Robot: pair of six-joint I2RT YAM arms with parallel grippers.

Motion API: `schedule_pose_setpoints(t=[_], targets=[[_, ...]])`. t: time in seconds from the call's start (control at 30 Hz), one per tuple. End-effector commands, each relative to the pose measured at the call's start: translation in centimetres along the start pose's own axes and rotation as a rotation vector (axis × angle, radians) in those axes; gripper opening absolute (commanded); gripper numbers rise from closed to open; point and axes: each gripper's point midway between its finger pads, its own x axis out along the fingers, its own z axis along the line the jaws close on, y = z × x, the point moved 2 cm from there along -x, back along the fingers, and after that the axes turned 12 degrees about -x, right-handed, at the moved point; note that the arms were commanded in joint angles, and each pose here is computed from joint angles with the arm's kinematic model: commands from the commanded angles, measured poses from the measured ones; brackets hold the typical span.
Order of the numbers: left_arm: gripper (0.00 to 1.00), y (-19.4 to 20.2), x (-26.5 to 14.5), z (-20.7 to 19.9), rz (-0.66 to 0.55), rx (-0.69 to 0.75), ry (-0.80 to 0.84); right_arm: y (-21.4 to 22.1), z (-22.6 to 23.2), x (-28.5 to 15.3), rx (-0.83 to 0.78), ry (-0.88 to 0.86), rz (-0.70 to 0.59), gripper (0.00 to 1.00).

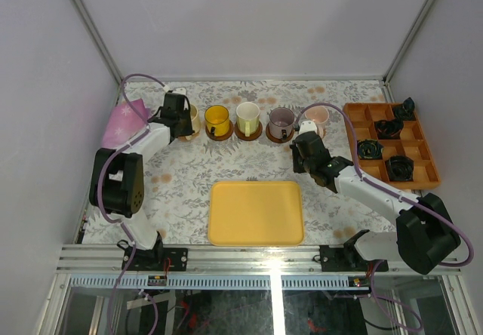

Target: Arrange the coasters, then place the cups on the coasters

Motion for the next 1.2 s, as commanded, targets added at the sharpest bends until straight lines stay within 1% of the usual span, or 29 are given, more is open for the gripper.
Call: schedule_pose_setpoints(t=[0.0,0.53,1.17], targets=[[0.0,-5.0,-0.3,-0.6,-0.175,-0.016,0.033,-1.8,-0.7,-0.7,0.005,0.03,-0.06,0.1],[0.0,-4.2,0.1,0.9,-0.162,-0.051,0.031,-1.6,-0.3,-0.2,-0.001,0.016,-0.039,0.1],[0.0,-3.1,0.5,1.2,-0.142,-0.051,0.04,-1.5,-0.1,0.2,-0.004,0.011,-0.026,0.1]])
